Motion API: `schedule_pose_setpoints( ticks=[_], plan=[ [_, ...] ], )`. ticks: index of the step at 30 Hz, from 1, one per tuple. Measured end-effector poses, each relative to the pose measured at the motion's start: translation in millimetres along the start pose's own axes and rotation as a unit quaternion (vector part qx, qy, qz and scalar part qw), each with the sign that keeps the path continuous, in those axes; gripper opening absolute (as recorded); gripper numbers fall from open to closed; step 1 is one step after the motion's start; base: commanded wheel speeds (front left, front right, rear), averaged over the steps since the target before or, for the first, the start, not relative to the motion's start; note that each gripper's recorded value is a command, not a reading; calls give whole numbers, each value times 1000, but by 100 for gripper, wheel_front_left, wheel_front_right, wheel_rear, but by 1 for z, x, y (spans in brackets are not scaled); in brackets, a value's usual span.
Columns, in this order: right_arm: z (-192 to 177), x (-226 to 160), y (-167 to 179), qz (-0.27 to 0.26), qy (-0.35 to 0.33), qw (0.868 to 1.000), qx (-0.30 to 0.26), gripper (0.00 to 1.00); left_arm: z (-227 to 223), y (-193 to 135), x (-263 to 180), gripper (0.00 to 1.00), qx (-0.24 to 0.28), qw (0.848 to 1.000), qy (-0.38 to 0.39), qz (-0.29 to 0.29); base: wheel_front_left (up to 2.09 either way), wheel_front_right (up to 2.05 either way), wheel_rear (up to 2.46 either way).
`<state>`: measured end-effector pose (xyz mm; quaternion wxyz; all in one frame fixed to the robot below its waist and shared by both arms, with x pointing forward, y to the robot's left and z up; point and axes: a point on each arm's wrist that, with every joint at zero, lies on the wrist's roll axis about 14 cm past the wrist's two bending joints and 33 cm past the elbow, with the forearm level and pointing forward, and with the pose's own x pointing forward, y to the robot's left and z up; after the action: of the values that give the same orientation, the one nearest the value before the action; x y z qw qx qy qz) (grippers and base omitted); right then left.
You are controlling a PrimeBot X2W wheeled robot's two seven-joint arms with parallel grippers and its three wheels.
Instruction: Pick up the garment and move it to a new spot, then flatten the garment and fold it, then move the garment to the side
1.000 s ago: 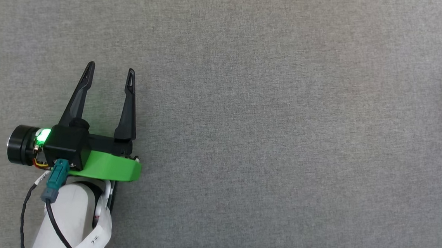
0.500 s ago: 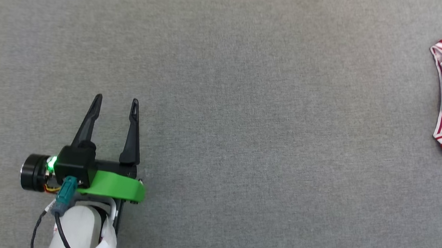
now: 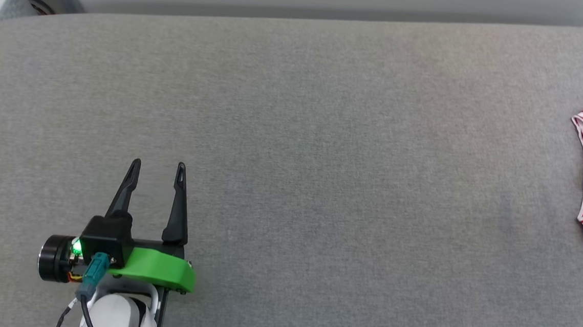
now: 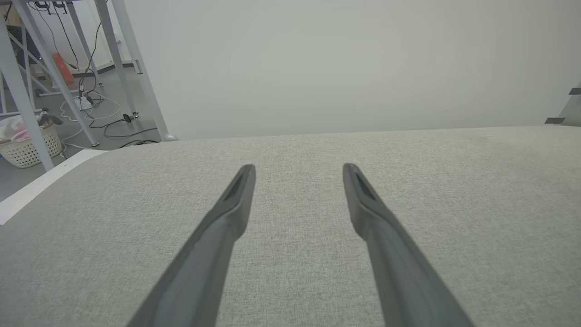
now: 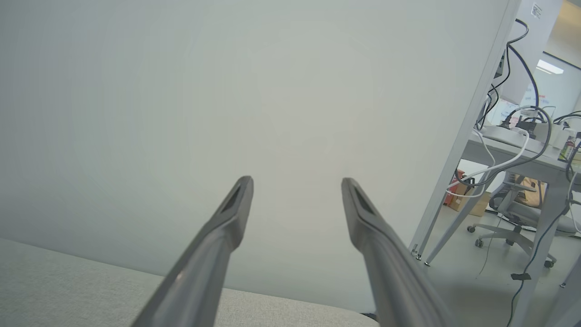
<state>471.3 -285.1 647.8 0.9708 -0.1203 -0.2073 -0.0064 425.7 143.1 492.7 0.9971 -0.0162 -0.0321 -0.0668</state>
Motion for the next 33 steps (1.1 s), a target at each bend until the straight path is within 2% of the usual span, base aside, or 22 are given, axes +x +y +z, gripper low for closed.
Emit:
schedule_pose_setpoints(
  ticks=[7, 16, 23, 33],
  plan=[
    [10, -36, 64, 30, -10, 997, 69, 100, 15, 14, -20, 100, 5, 1000, -12, 25, 0, 0, 0],
    [-12, -82, 116, 53, 52, 987, 143, 100, 28, 24, -39, 100, 10, 999, -25, 45, 0, 0, 0],
    [-26, -115, 125, 42, 93, 980, 173, 100, 29, 26, -51, 100, 8, 999, -25, 48, 0, 0, 0],
    [-29, -142, 124, 30, 115, 976, 183, 100, 28, 24, -65, 100, 0, 999, -21, 47, 0, 0, 0]
  ],
)
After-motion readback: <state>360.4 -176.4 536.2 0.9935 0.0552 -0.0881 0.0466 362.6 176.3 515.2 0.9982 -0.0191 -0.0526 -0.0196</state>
